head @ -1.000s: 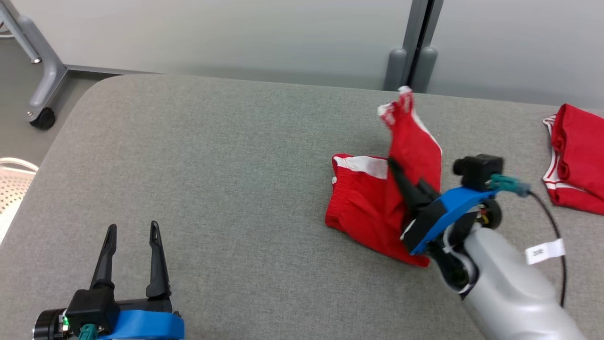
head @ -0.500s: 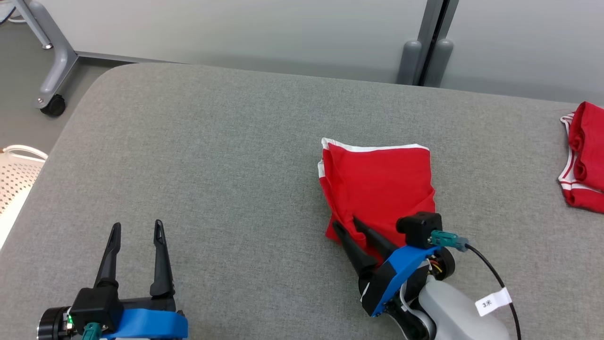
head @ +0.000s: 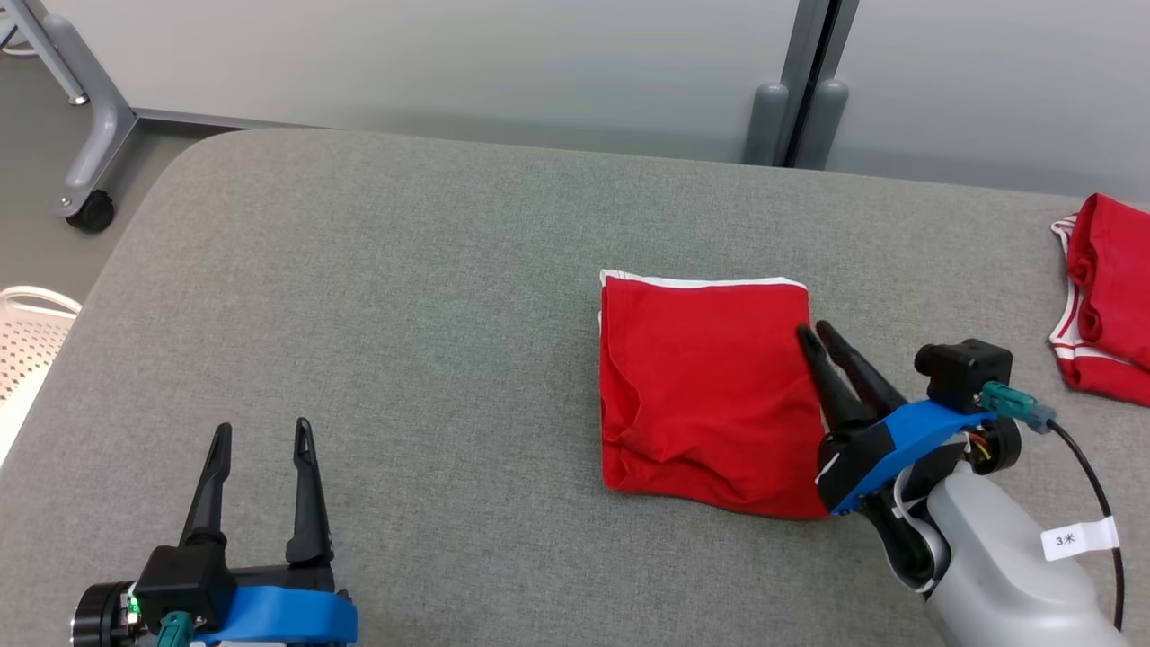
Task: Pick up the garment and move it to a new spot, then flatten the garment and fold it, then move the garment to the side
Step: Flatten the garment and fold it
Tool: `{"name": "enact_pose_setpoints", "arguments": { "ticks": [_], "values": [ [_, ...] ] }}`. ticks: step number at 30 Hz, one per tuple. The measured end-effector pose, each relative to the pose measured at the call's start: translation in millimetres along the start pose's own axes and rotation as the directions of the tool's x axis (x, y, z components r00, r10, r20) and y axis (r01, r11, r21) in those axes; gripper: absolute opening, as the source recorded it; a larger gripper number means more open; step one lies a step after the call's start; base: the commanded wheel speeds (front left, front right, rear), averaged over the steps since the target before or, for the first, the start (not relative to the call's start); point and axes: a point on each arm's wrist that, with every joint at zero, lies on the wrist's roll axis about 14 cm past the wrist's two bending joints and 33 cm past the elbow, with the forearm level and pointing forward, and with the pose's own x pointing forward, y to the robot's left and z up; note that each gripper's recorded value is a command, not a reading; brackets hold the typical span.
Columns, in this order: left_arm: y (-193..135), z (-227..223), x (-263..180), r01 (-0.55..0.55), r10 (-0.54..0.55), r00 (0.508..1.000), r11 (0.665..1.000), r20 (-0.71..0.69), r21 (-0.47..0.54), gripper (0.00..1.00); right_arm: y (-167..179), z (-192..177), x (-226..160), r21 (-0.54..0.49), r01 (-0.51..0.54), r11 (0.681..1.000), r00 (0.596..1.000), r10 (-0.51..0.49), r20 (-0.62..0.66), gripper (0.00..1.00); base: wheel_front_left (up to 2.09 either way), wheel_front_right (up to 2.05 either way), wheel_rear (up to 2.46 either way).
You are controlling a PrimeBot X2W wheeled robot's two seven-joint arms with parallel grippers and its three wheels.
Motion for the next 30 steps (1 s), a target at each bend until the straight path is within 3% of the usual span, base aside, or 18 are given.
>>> {"name": "enact_pose_setpoints", "arguments": {
  "ticks": [6, 14, 18, 22, 24, 25, 30],
  "values": [
    [-2, -1, 4, 0.006, -0.006, 1.0, 1.0, -0.002, 0.002, 1.0, 17, -28, 8, 0.008, -0.01, 1.0, 0.998, 0.011, -0.066, 0.0, 0.0, 0.0, 0.0],
    [-2, -2, 5, 0.003, -0.003, 1.0, 1.0, -0.009, 0.005, 1.0, 98, -75, 6, 0.018, -0.202, 0.979, 0.963, 0.202, -0.179, 0.0, 0.0, 0.0, 0.0],
    [-1, -2, 5, 0.0, 0.0, 1.0, 1.0, -0.01, 0.005, 1.0, 126, -78, 0, 0.056, -0.275, 0.96, 0.943, 0.281, -0.179, 0.0, 0.0, 0.0, 0.0],
    [-2, -2, 8, 0.001, -0.001, 1.0, 1.0, -0.008, 0.007, 1.0, 126, -68, 1, 0.059, -0.271, 0.961, 0.949, 0.277, -0.149, 0.0, 0.0, 0.0, 0.0],
    [-3, -2, 9, 0.004, -0.004, 1.0, 1.0, -0.005, 0.008, 1.0, 115, -55, 3, 0.042, -0.241, 0.97, 0.963, 0.245, -0.113, 0.47, 0.0, 0.0, 0.0],
    [-6, 0, 11, 0.014, -0.014, 1.0, 1.0, 0.001, 0.01, 1.0, 102, -33, 7, 0.031, -0.205, 0.978, 0.978, 0.206, -0.045, 1.0, 0.0, 0.0, 0.0],
    [-12, 3, 14, 0.032, -0.032, 0.999, 0.999, 0.014, 0.007, 1.0, 36, 11, -7, 0.003, -0.022, 1.0, 0.995, 0.021, 0.095, 1.0, 0.0, 0.0, 0.0]
  ]
}}
